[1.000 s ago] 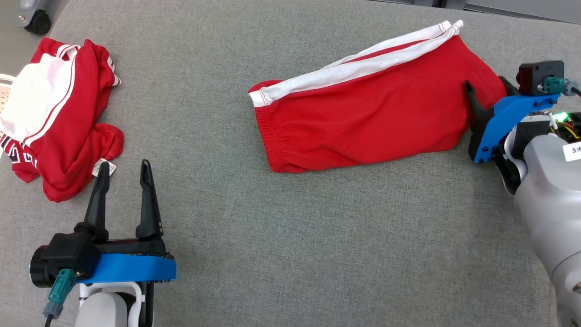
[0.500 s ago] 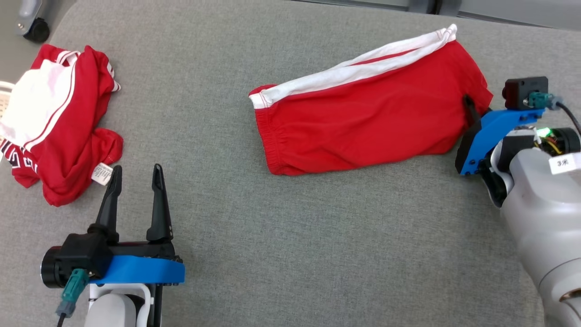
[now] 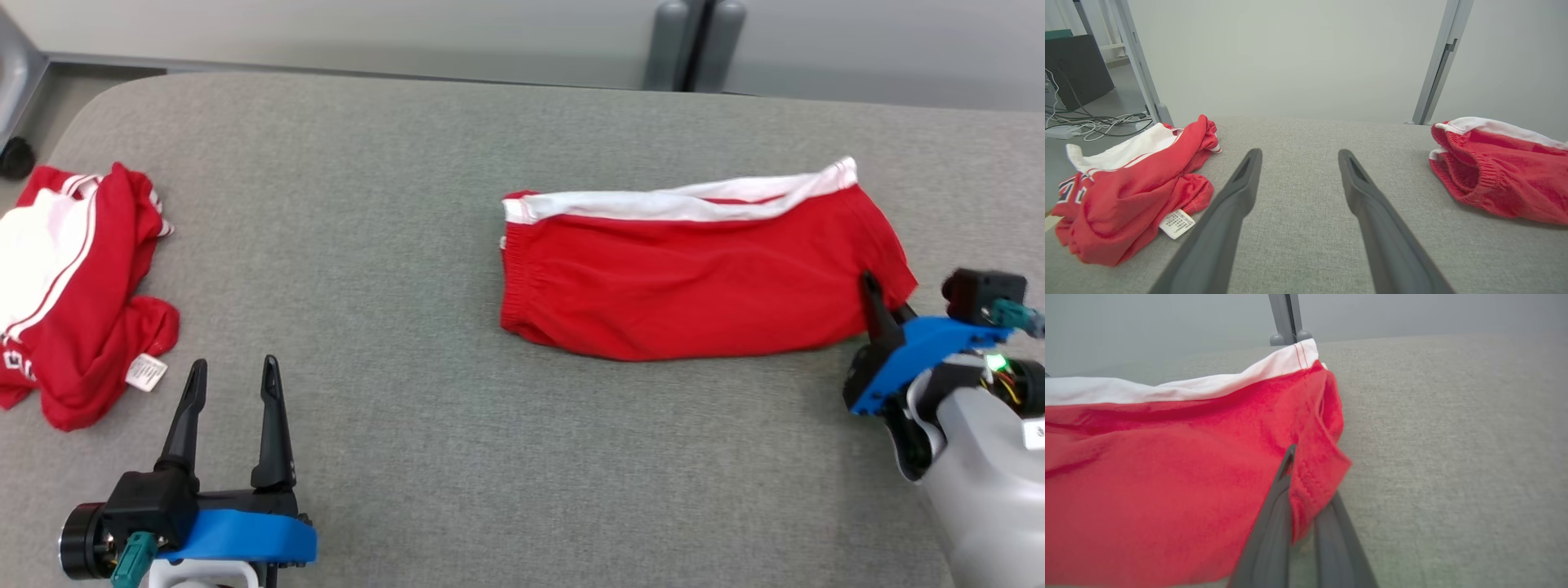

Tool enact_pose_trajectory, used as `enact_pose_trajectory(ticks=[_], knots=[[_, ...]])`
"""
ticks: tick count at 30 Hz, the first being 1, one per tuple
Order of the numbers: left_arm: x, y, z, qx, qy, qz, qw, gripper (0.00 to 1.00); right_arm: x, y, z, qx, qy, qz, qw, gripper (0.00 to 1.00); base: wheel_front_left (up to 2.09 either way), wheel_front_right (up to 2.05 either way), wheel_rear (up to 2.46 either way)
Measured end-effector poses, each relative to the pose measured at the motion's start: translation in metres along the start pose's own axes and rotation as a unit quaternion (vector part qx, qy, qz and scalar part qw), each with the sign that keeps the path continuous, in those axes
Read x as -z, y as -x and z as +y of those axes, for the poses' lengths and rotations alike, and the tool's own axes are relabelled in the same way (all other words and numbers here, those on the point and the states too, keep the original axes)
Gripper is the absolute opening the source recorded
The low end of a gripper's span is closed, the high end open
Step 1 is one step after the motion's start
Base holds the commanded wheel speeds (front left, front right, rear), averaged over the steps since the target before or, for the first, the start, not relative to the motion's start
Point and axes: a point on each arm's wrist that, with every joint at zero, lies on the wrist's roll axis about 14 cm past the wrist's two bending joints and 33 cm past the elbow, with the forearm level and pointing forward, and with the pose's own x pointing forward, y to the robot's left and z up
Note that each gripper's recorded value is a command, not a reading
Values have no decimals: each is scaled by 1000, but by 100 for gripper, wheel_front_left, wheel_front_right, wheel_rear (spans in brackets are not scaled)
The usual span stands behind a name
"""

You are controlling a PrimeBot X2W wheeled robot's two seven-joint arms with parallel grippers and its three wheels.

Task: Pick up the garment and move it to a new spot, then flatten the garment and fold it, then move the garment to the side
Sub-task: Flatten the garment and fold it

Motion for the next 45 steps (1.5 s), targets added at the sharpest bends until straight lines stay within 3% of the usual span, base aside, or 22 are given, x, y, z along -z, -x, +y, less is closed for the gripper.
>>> enact_pose_trajectory(ticks=[8,14,26,32,38,45], knots=[[-2,-6,-12,19,1,-5,1000,100,-4,40,-66,65,-16,-26,997,0,0,0,0],[2,-9,-15,24,2,0,1000,100,-5,41,-65,63,-21,-34,997,0,0,0,0],[-5,-8,-16,25,5,-11,1000,100,-66,29,9,-32,-23,-128,991,0,0,0,0],[-5,-5,-14,22,5,-10,1000,100,-90,28,82,-124,-14,-160,979,0,0,0,0],[-3,-4,-11,18,7,-7,1000,100,-81,34,146,-203,-5,-146,968,0,0,0,0],[-2,-4,-11,18,10,-4,1000,100,-27,39,184,-249,9,-77,965,0,0,0,0]])
